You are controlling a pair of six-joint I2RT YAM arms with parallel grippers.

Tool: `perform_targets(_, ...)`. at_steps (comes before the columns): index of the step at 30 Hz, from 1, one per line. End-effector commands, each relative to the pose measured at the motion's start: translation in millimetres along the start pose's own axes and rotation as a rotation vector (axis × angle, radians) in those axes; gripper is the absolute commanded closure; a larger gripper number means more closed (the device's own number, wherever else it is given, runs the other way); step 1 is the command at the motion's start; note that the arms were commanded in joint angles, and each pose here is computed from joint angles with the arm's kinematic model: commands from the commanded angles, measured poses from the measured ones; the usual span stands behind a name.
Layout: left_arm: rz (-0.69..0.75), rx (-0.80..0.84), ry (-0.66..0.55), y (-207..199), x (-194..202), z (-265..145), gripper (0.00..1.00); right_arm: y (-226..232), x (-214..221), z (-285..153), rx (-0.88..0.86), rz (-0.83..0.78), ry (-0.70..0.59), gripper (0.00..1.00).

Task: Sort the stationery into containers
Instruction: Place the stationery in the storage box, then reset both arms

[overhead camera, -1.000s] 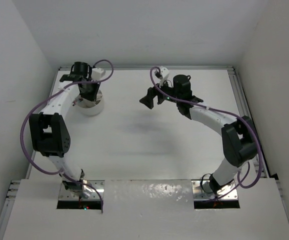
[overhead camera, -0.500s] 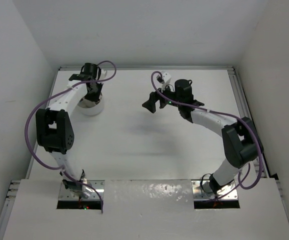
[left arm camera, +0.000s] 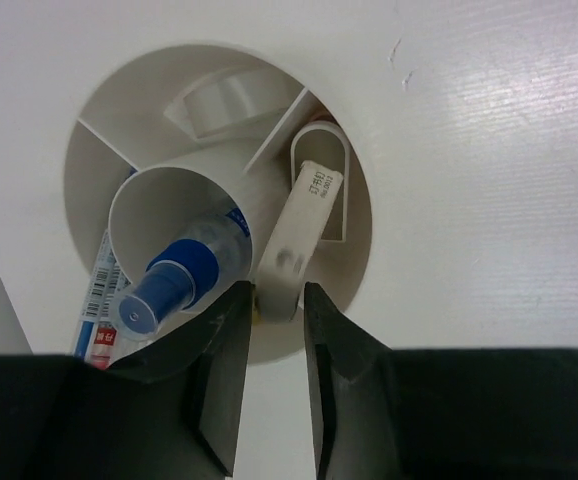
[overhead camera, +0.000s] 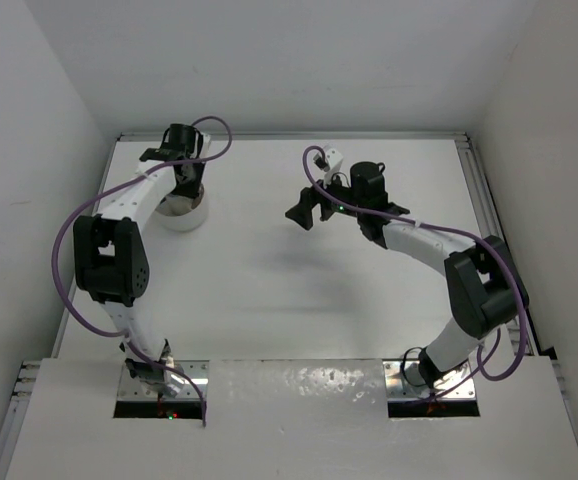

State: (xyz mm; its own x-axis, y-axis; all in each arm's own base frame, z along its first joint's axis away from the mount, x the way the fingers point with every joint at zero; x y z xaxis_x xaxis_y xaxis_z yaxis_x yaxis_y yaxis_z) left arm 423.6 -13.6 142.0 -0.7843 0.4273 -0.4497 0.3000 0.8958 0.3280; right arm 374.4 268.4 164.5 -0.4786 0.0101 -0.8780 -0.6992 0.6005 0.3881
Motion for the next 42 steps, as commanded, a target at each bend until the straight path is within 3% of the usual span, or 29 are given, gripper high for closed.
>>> perform_targets(1, -0.010, -0.023, -0.035, 2, -10, 4, 0.74, 10, -21, -8, -0.032, -0.049, -0.065, 0.01)
perform_targets(6, -0.005, -0.026, -0.056, 4, -16, -1, 0.41, 9, -19, -10, -0.022, -0.051, -0.053, 0.01)
perform_targets(11, -0.020, -0.008, -0.119, 8, -38, -24, 0.37, 9, -19, -14, -0.002, -0.049, -0.055, 0.01)
perform_targets(16, -0.050, -0.019, -0.259, 25, -79, -76, 0.36, -5, -20, -24, 0.097, -0.022, -0.056, 0.01)
perform_targets(19, -0.148, -0.085, -0.356, 60, -90, -116, 0.32, -29, -26, -41, 0.249, 0.048, -0.078, 0.01)
perform_targets(22, -0.251, -0.193, -0.378, 103, -79, -135, 0.26, -58, -23, -65, 0.419, 0.145, -0.056, 0.01)
perform_targets(23, -0.317, -0.264, -0.357, 138, -56, -141, 0.24, -72, -21, -80, 0.510, 0.183, -0.041, 0.01)
perform_targets(25, -0.382, -0.327, -0.329, 164, -32, -149, 0.22, -88, -17, -97, 0.608, 0.212, -0.025, 0.01)
perform_targets(26, -0.430, -0.358, -0.291, 184, -7, -148, 0.22, -106, -13, -115, 0.743, 0.248, -0.039, 0.01)
perform_targets(29, -0.465, -0.414, -0.244, 202, 39, -153, 0.22, -131, -16, -154, 0.993, 0.292, -0.099, 0.01)
perform_targets(36, -0.628, -0.379, -0.081, 185, 136, -114, 0.22, -144, -22, -198, 1.246, 0.307, -0.154, 0.01)
perform_targets(42, -0.682, -0.345, -0.090, 170, 154, -107, 0.22, -136, -27, -207, 1.252, 0.313, -0.171, 0.01)
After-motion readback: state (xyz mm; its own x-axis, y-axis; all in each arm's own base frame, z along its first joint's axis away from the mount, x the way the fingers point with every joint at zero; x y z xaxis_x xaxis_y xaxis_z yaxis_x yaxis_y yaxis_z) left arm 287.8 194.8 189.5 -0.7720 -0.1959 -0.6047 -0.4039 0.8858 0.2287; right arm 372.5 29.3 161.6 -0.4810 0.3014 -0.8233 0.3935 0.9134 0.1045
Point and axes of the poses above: each gripper's point midway between its finger pads, its own z axis out along the fingers, its own y axis along the line the jaws close on, x = y × z, the point moved 2 cm from there along -z, back along the fingers, and after that the axes turned 12 degrees about z, right-handed, at the moved point
